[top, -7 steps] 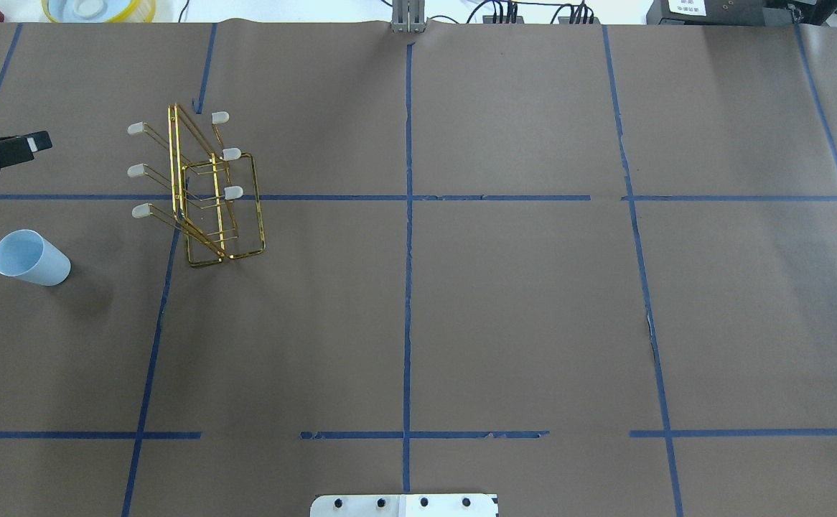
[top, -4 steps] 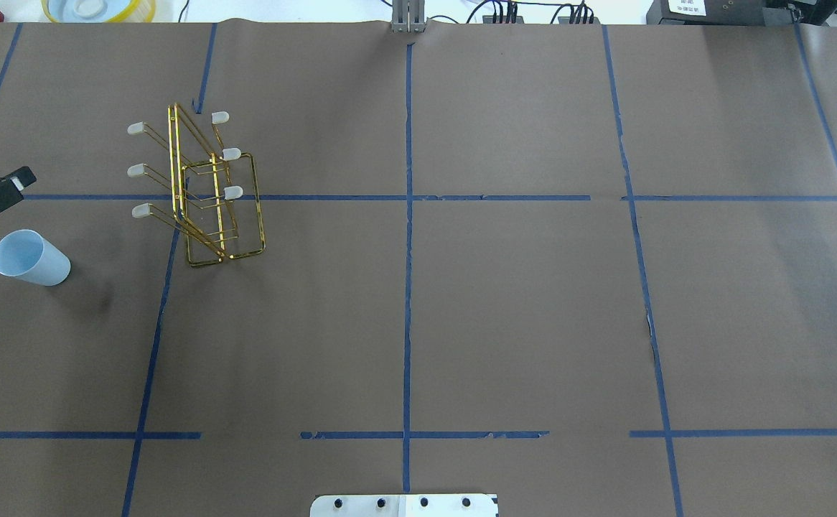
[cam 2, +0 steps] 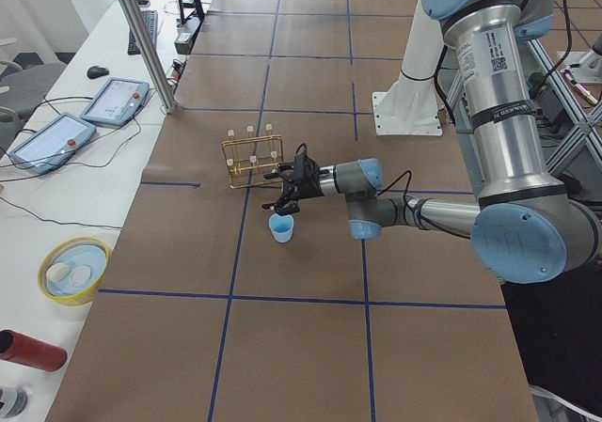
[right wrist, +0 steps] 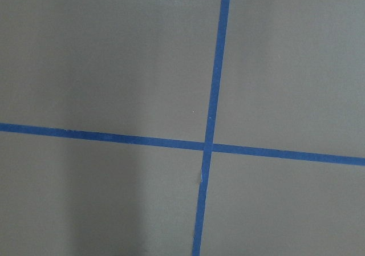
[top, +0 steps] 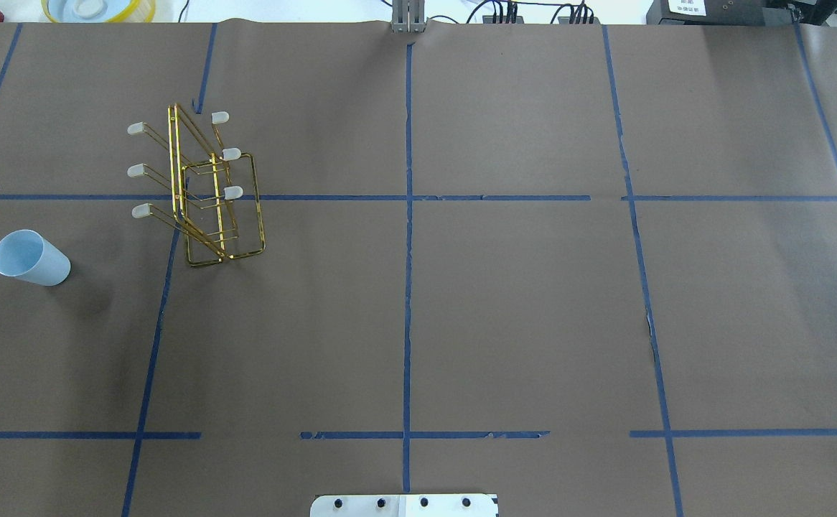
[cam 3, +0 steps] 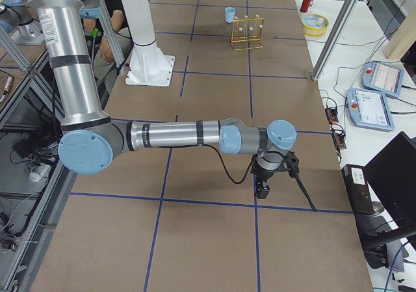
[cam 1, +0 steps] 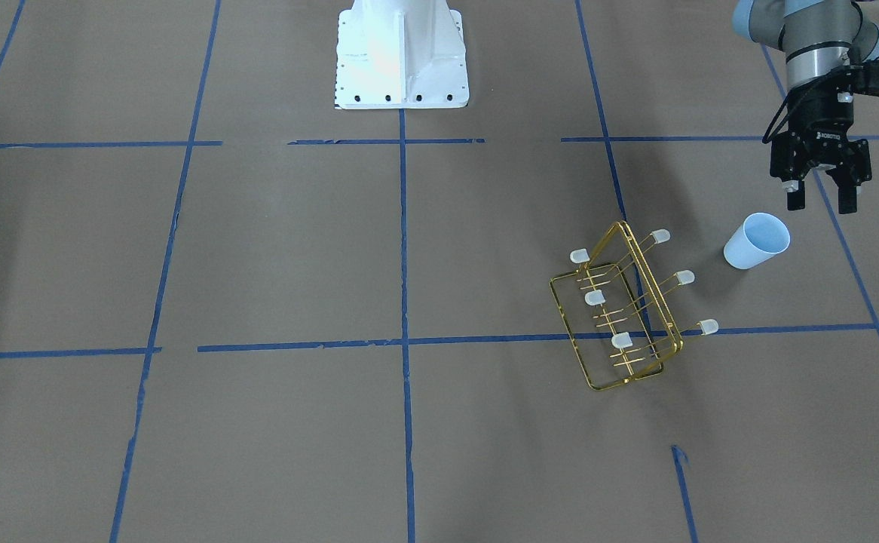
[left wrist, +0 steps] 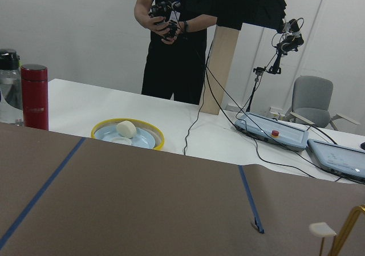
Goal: Hang cup on cup holder
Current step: 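Move the left gripper down toward the light blue cup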
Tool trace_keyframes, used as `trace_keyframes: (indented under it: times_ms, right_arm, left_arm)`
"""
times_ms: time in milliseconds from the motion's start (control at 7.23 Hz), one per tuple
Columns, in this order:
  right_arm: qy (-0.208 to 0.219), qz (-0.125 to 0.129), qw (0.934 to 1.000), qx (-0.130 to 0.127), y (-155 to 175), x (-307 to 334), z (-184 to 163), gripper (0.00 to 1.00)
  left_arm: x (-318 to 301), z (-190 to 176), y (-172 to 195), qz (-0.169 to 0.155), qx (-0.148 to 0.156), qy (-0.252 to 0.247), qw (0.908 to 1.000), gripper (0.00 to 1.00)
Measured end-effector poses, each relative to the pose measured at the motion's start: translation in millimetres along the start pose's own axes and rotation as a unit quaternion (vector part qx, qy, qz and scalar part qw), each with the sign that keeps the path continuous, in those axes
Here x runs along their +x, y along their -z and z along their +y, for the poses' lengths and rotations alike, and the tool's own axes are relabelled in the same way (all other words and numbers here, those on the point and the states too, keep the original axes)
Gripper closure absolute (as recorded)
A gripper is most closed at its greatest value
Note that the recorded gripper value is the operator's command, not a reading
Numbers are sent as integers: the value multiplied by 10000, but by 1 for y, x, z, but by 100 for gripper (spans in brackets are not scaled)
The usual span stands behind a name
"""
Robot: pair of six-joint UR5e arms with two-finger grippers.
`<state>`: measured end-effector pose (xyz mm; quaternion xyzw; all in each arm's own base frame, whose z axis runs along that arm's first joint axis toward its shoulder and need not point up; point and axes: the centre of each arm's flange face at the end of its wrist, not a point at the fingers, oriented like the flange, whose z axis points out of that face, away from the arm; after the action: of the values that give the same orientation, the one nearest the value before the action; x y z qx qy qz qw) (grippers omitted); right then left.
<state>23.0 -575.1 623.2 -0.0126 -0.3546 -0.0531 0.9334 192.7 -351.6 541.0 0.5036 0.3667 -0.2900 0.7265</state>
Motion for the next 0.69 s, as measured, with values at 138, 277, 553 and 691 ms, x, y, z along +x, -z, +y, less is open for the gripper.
trace_keyframes:
  times_ms: [138,277,553,691]
  right_arm:
    - [-1,0,10000,0,0,0,0,0]
    - [-2,0,10000,-1,0,0,0,0]
    - [-3,0,10000,0,0,0,0,0]
    - [-3,0,10000,0,0,0,0,0]
  left_arm:
    - [-7,13,4,-118,194,-72,9997,0]
    - [-12,26,7,-200,348,-159,9991,0]
    - [-21,57,12,-262,433,-375,9980,0]
    - [-22,70,13,-254,432,-429,9978,0]
